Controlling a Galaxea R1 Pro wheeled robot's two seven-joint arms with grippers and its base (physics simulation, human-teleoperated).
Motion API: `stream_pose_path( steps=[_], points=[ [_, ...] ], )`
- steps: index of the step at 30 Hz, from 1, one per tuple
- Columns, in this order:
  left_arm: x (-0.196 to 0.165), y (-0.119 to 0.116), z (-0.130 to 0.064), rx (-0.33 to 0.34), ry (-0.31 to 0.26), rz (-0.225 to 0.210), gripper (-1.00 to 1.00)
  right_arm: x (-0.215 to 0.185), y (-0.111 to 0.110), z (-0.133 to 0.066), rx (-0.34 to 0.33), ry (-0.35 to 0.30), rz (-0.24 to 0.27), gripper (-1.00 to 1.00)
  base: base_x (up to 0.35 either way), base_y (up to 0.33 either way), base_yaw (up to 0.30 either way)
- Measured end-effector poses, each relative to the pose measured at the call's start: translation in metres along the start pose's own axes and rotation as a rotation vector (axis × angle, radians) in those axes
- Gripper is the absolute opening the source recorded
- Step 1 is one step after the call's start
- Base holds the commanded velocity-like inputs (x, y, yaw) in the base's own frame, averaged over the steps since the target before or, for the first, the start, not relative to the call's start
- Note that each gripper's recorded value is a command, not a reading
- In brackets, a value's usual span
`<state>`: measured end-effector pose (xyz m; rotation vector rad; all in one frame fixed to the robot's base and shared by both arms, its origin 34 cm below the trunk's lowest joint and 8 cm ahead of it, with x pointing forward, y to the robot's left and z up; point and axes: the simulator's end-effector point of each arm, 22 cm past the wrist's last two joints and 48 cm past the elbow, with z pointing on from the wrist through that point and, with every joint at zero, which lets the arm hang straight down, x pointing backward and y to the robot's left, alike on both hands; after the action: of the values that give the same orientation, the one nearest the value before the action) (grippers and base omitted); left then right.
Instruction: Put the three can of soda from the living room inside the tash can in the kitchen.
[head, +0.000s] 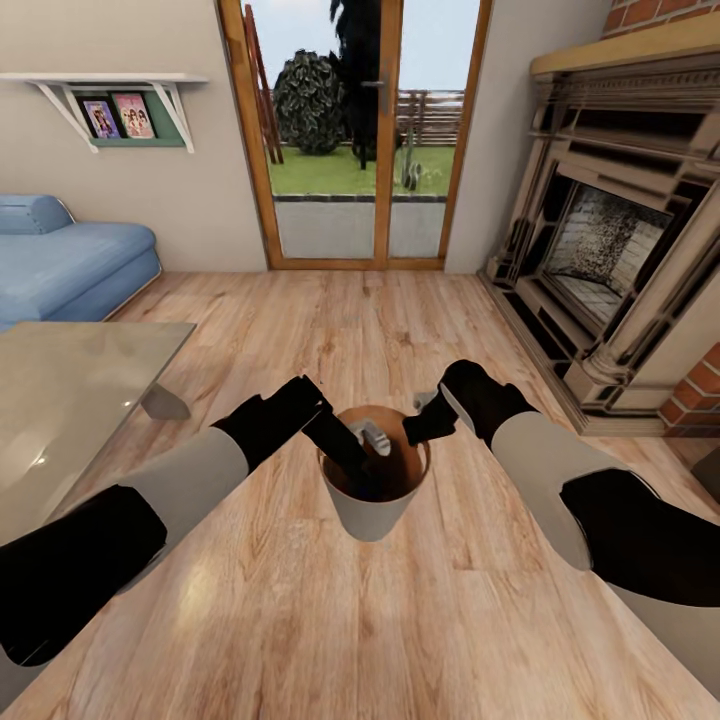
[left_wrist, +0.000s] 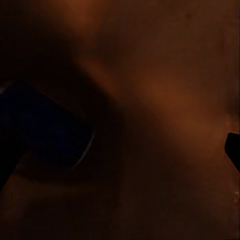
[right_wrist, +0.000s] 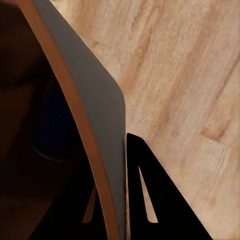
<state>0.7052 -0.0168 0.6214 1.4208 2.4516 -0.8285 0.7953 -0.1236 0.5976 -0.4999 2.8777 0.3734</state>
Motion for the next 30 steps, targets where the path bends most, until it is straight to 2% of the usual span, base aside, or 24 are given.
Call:
stream_pose_path(
  steps=[1,3,4,6,8,9,10,13,16,18,20,24,26,28,29,30],
  points=[
    [-0.006,-0.004,-0.002,0.002,-0.009,0.018,1.0,0.0,0.0,0.0,-0.003,-0.001,0.002,-1.0,0.0,0.0,0.0],
    [-0.027,-0.019,-0.009,0.01,-0.047,0.086,1.0,0.0,-0.002,0.0,0.006,0.001,-0.001,-1.0,0.0,0.0,0.0],
    [-0.039,-0.026,-0.022,0.006,-0.08,0.137,1.0,0.001,-0.005,0.0,0.012,0.002,-0.003,-1.0,0.0,0.0,0.0],
    [-0.042,-0.023,-0.041,-0.012,-0.112,0.169,1.0,0.003,-0.007,0.0,0.02,0.006,-0.004,-1.0,0.0,0.0,0.0],
    [-0.046,-0.021,-0.057,-0.024,-0.144,0.182,1.0,0.004,-0.007,0.001,0.015,0.009,0.001,-1.0,0.0,0.0,0.0],
    [-0.051,-0.018,-0.077,-0.035,-0.186,0.185,1.0,0.005,-0.006,0.002,0.009,0.013,0.007,-1.0,0.0,0.0,0.0],
    [-0.057,-0.007,-0.12,-0.06,-0.274,0.176,1.0,0.008,-0.006,0.003,0.004,0.019,0.013,-1.0,0.0,0.0,0.0],
    [-0.049,-0.002,-0.161,-0.052,-0.352,0.165,1.0,0.01,-0.009,0.005,0.013,0.025,0.01,-1.0,0.0,0.0,0.0],
    [-0.04,0.003,-0.178,-0.057,-0.374,0.16,1.0,0.011,-0.01,0.005,0.019,0.027,0.007,-1.0,0.0,0.0,0.0],
    [-0.033,0.011,-0.202,-0.069,-0.426,0.139,1.0,0.011,-0.009,0.005,0.013,0.027,0.011,-1.0,0.0,0.0,0.0],
    [-0.023,0.017,-0.21,-0.066,-0.46,0.111,1.0,0.011,-0.009,0.005,0.009,0.027,0.014,-1.0,0.0,0.0,0.0],
    [0.001,0.03,-0.2,-0.078,-0.479,0.049,1.0,0.014,-0.016,0.005,0.019,0.029,0.02,-1.0,0.0,0.0,0.0],
    [0.016,0.041,-0.189,-0.113,-0.468,0.014,1.0,0.016,-0.023,0.004,0.028,0.03,0.024,-1.0,0.0,0.0,0.0],
    [0.041,0.068,-0.169,-0.22,-0.455,-0.043,1.0,0.019,-0.033,0.003,0.033,0.029,0.042,-1.0,0.0,0.0,0.0],
    [0.059,0.093,-0.162,-0.323,-0.466,-0.087,1.0,0.021,-0.042,0.001,0.032,0.029,0.06,-1.0,0.0,0.0,0.0],
    [0.096,0.132,-0.16,-0.501,-0.5,-0.18,1.0,0.026,-0.056,-0.002,0.026,0.022,0.096,-1.0,0.0,0.0,0.0]
  ],
)
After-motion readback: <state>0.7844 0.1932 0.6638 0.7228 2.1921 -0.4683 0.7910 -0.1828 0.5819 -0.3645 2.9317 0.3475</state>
